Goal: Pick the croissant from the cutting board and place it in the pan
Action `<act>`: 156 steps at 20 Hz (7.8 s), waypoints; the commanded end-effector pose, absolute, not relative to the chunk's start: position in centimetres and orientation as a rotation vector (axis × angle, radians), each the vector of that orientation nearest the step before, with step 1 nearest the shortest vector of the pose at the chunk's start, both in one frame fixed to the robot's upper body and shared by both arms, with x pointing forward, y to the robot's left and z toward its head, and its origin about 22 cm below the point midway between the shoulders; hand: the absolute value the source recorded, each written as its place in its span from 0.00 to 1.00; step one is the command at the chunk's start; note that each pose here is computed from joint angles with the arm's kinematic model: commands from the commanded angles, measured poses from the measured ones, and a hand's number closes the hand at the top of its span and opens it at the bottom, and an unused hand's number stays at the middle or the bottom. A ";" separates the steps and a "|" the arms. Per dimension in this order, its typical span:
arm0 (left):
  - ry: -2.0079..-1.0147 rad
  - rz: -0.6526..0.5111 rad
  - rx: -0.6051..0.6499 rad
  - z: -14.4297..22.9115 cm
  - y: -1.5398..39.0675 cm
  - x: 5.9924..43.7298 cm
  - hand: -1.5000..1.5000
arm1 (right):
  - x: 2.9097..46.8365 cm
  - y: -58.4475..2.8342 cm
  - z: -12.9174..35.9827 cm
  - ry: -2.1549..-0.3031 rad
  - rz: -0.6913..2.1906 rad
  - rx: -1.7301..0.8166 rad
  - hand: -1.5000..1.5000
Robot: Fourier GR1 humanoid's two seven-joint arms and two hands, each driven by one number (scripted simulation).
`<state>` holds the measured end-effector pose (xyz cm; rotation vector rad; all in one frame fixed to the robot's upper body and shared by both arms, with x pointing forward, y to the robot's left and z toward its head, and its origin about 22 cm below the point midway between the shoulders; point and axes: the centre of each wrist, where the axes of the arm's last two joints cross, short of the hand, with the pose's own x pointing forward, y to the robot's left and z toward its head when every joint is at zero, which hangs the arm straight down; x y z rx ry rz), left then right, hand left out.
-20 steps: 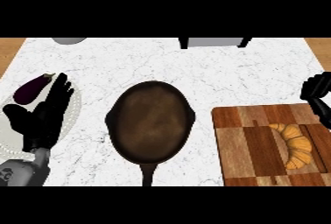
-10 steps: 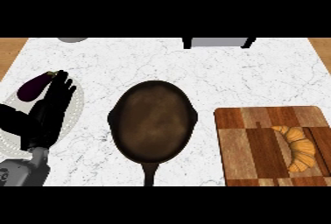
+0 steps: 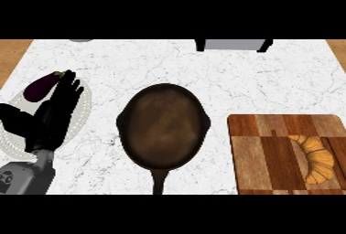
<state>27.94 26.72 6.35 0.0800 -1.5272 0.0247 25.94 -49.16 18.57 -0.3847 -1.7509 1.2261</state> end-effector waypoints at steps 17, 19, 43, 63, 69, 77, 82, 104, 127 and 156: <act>-1.514 0.063 0.108 6.1 28.1 28.4 0.50 | 26.2 -42.1 16.4 -1.211 1.920 -0.352 0.00; -1.519 0.036 0.113 5.3 28.6 28.4 0.50 | 26.8 -42.5 17.3 -1.173 1.976 -0.449 0.00; -1.514 0.029 0.110 6.5 27.1 28.2 0.50 | 25.2 -35.7 12.4 -1.106 1.954 -0.666 0.00; -1.530 0.041 0.122 6.0 27.0 27.9 0.50 | 27.2 -35.2 4.8 -1.107 1.938 -0.555 0.00; -1.522 0.062 0.111 4.3 28.1 27.4 0.50 | 28.5 -34.1 4.4 -1.081 1.974 -0.495 1.00; -1.529 0.054 0.090 5.3 27.0 26.0 0.50 | 29.0 -35.3 3.4 -1.201 1.996 -0.463 1.00; -1.526 0.037 0.108 5.6 28.4 27.8 0.50 | 28.6 -35.7 2.7 -1.249 1.935 -0.422 1.00; -1.499 -0.010 0.052 5.8 25.9 28.6 0.50 | 26.3 -5.8 13.5 -1.468 1.198 -1.313 1.00; -1.532 0.000 0.066 6.3 26.2 29.2 0.50 | 26.9 1.9 17.9 -1.351 0.615 -1.413 1.00; -1.516 0.035 0.070 5.4 26.9 28.1 0.50 | 31.2 -3.7 2.4 -1.344 0.439 -0.975 0.00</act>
